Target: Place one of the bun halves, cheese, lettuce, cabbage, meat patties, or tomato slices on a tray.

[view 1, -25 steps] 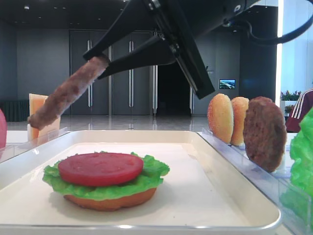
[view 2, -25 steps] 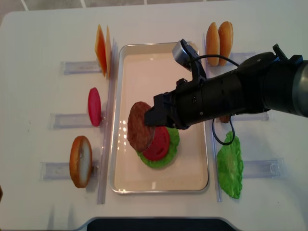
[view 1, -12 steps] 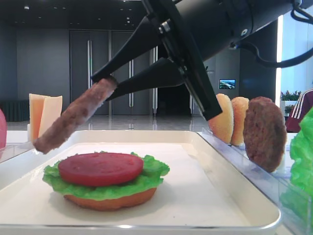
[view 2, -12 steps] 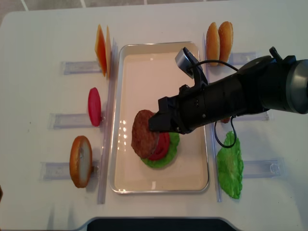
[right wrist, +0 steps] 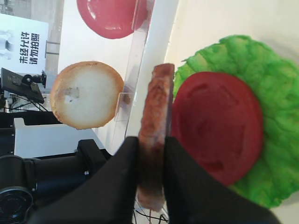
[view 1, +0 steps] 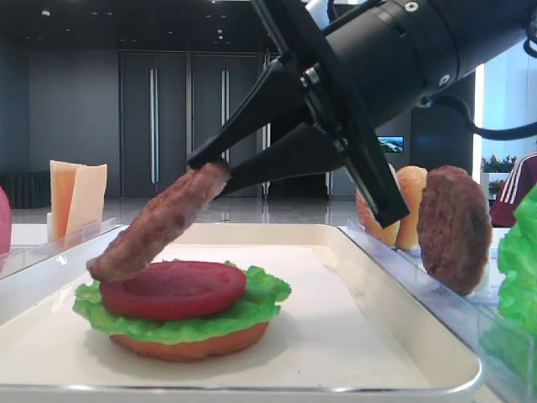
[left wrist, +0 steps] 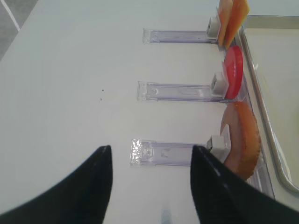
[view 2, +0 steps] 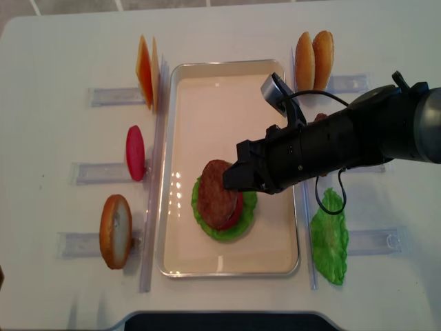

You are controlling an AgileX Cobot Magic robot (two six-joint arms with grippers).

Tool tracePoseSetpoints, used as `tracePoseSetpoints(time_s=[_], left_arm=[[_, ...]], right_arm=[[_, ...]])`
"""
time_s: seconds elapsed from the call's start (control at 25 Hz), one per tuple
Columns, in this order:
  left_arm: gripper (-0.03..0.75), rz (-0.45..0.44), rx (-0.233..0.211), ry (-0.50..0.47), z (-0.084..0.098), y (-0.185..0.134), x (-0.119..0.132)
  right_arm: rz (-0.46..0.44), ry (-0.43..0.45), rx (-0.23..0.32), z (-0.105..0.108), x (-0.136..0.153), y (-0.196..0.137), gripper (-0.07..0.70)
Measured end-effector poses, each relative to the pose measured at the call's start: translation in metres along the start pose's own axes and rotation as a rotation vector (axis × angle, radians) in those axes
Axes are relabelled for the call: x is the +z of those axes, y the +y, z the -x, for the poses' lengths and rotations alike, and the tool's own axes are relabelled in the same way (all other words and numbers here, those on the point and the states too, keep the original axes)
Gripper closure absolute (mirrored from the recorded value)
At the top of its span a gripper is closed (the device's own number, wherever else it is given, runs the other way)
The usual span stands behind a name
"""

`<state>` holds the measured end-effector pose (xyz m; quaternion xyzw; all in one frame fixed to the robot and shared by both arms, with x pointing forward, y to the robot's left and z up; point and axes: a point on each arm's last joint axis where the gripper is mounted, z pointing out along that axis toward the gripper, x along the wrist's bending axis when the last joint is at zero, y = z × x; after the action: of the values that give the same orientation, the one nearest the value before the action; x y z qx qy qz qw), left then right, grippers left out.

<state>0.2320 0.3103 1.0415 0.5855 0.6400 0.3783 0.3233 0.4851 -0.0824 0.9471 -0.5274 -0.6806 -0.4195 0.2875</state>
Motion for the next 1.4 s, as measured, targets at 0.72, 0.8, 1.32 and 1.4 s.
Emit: tracePoseSetpoints(time_s=[0.72, 0.8, 1.32, 1.4], left_arm=[[0.307, 0.000, 0.000, 0.000, 0.000, 0.000, 0.000], [0.307, 0.000, 0.000, 0.000, 0.000, 0.000, 0.000], [0.307, 0.000, 0.000, 0.000, 0.000, 0.000, 0.000], [0.307, 0.000, 0.000, 0.000, 0.000, 0.000, 0.000]], right_arm=[[-0.011, -0.033, -0.010, 0.006, 0.002, -0.001, 0.349], [-0.011, -0.039, -0.019, 0.006, 0.001, -0.001, 0.244], [0.088, -0.210, -0.311, -0.025, -0.041, 0.005, 0.106], [0.099, -0.231, -0.336, -0.030, -0.051, 0.005, 0.104]])
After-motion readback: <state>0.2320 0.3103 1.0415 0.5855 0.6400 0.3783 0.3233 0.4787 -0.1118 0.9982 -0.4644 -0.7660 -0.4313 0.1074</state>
